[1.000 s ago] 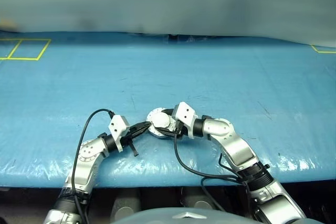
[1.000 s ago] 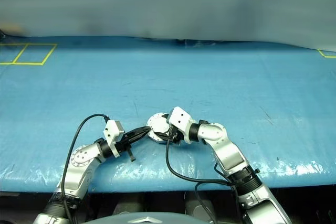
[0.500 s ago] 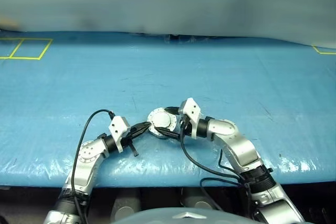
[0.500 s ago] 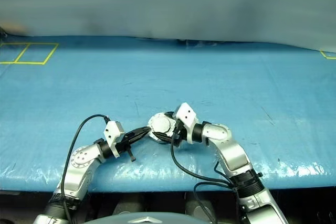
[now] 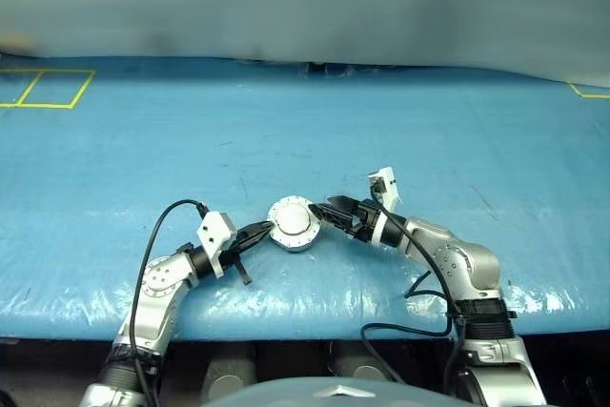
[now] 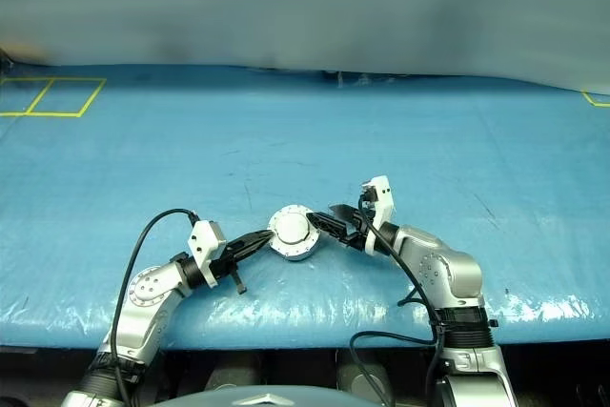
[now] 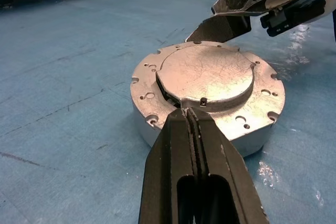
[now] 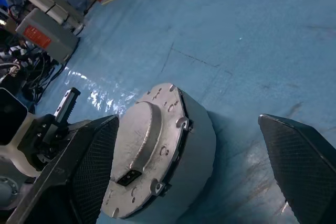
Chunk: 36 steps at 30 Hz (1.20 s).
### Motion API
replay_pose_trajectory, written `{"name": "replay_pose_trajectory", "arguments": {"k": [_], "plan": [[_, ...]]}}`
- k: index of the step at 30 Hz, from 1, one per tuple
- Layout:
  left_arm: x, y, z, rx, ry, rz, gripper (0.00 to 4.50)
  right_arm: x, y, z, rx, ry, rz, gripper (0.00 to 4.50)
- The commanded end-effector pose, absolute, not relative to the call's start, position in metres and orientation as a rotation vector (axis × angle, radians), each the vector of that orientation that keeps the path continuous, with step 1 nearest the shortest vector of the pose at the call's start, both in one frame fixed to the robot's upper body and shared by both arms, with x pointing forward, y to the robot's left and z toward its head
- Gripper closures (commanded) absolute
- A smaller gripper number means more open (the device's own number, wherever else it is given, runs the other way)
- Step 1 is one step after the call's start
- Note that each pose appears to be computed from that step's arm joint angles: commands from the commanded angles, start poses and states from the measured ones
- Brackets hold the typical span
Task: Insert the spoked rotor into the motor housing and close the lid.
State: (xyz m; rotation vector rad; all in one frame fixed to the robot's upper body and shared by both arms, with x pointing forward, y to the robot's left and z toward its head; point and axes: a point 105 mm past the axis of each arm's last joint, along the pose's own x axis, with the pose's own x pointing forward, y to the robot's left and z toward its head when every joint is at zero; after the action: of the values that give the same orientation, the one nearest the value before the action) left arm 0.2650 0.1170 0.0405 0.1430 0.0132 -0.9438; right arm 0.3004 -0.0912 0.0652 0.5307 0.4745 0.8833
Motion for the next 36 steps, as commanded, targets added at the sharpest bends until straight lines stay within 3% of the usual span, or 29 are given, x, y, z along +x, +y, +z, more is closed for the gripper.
{"name": "replay_pose_trajectory", "arguments": {"k": [1, 7, 8, 10, 17, 19, 27, 32, 36], "plan": [[0.262, 0.116, 0.035, 0.154, 0.034, -0.949, 4.50, 0.297, -0.090, 0.066, 0.641, 0.496, 0.888, 0.05], [0.262, 0.116, 0.034, 0.160, 0.033, -0.946, 4.50, 0.288, -0.079, 0.057, 0.736, 0.567, 0.915, 0.05], [0.261, 0.116, 0.034, 0.160, 0.032, -0.946, 4.50, 0.288, -0.079, 0.055, 0.749, 0.571, 0.909, 0.22], [0.261, 0.116, 0.034, 0.161, 0.033, -0.945, 4.50, 0.288, -0.078, 0.053, 0.770, 0.576, 0.908, 0.61], [0.260, 0.116, 0.033, 0.152, 0.042, -0.947, 4.50, 0.287, -0.075, 0.055, 0.823, 0.568, 0.916, 2.87], [0.260, 0.116, 0.033, 0.150, 0.043, -0.946, 4.50, 0.286, -0.074, 0.054, 0.818, 0.575, 0.919, 3.26], [0.264, 0.121, 0.037, 0.112, 0.022, -0.886, 4.50, 0.284, -0.073, 0.051, 0.767, 0.582, 0.929, 3.26], [0.273, 0.127, 0.076, -0.308, -0.125, -0.780, 4.50, 0.297, -0.077, 0.077, 0.908, 0.445, 0.915, 3.26], [0.276, 0.136, 0.082, -0.470, -0.122, -0.714, 4.50, 0.304, -0.081, 0.101, 0.989, 0.334, 0.921, 3.26]]}}
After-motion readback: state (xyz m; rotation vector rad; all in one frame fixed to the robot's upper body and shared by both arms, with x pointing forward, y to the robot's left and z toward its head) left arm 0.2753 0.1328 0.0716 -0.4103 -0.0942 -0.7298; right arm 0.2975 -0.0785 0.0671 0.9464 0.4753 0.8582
